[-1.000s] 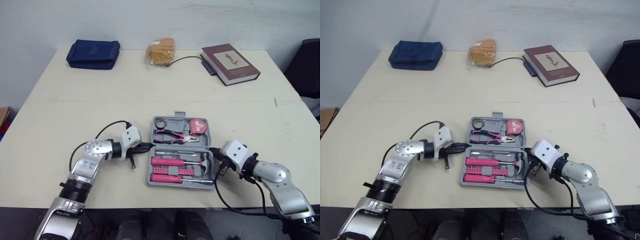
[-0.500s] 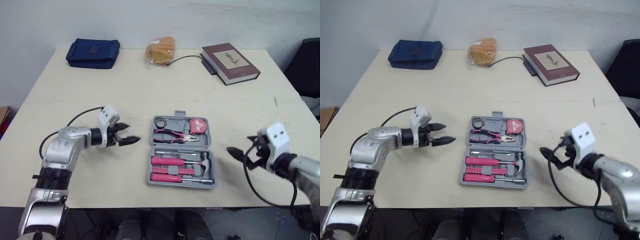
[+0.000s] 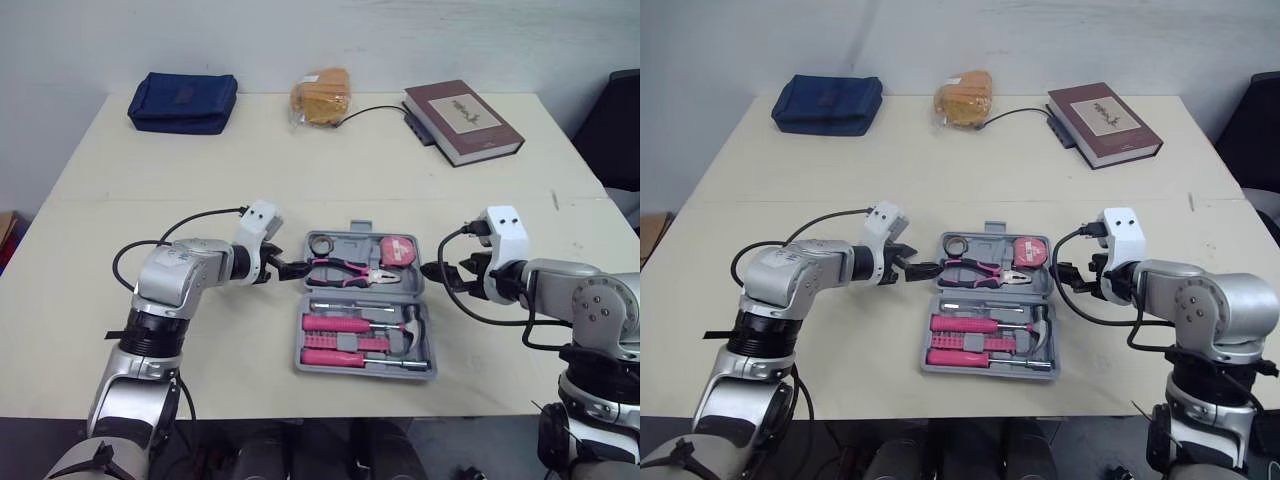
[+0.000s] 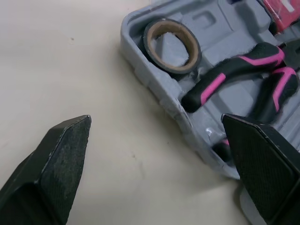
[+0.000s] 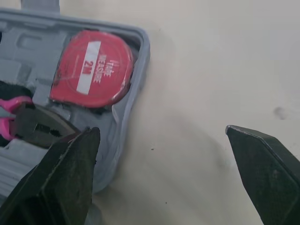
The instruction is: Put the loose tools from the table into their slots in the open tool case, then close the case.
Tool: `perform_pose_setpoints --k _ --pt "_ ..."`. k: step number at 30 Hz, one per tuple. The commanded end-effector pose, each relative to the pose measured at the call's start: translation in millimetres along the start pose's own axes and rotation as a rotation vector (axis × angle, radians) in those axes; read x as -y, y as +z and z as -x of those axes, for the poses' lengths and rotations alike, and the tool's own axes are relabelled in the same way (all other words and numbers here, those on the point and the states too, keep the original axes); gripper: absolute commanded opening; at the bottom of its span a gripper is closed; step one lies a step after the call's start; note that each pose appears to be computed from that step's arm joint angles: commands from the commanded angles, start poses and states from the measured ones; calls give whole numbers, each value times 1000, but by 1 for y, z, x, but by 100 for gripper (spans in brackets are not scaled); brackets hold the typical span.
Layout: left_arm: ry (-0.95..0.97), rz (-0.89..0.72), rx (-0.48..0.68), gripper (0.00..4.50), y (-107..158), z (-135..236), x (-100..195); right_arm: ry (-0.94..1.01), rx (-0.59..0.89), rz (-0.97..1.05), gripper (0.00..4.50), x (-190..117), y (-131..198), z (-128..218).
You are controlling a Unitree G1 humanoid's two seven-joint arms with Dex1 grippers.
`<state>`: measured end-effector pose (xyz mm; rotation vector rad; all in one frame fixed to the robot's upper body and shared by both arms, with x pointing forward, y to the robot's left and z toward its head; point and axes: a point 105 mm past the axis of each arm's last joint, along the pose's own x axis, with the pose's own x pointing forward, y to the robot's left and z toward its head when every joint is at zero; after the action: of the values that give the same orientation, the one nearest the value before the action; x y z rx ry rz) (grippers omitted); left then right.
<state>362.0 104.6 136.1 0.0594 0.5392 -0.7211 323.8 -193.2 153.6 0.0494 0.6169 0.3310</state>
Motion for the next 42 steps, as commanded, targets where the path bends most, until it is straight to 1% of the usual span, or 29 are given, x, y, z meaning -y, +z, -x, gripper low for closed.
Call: perform_pose_setpoints --k 1,12,18,21,23,27,28,29,30,32,33,35,38,40,42 --pt "3 -8 43 450 8 2 6 14 -14 -3 446 -5 3 -4" --pt "70 17 15 450 3 -11 -2 -5 -84 -28 446 -6 -1 -20" --pt "46 19 -22 450 -7 -15 7 -18 -155 -37 446 -6 -12 -30" --pt "49 16 -21 370 -7 -17 10 -24 -164 -44 367 -5 -14 -32" --pt "44 2 -24 275 -8 -19 14 -24 -166 -51 261 -6 -15 -33" --pt "27 -7 -24 93 -8 -21 21 -14 -161 -73 61 -8 -16 -34" --pt "25 -6 -21 57 -8 -21 22 -12 -159 -74 13 -8 -16 -34" --pt "21 -2 -18 35 -8 -22 23 -10 -154 -76 0 -9 -15 -34" --pt "18 2 -16 24 -8 -22 24 -9 -151 -78 0 -9 -15 -34" --pt "14 9 0 10 -5 -22 25 -6 -117 -87 0 -11 -9 -32" --pt "10 11 18 5 -3 -22 25 -2 -80 -98 0 -13 -2 -30" --pt "-2 4 97 2 8 -21 26 4 17 -77 0 -18 15 -23" --pt "-17 -5 262 0 31 -16 26 -17 189 144 0 -24 33 -7" --pt "-25 -6 306 0 35 -15 26 -41 249 232 0 -24 35 -2" --pt "13 -88 379 0 40 -12 19 -116 321 330 0 -15 32 3"
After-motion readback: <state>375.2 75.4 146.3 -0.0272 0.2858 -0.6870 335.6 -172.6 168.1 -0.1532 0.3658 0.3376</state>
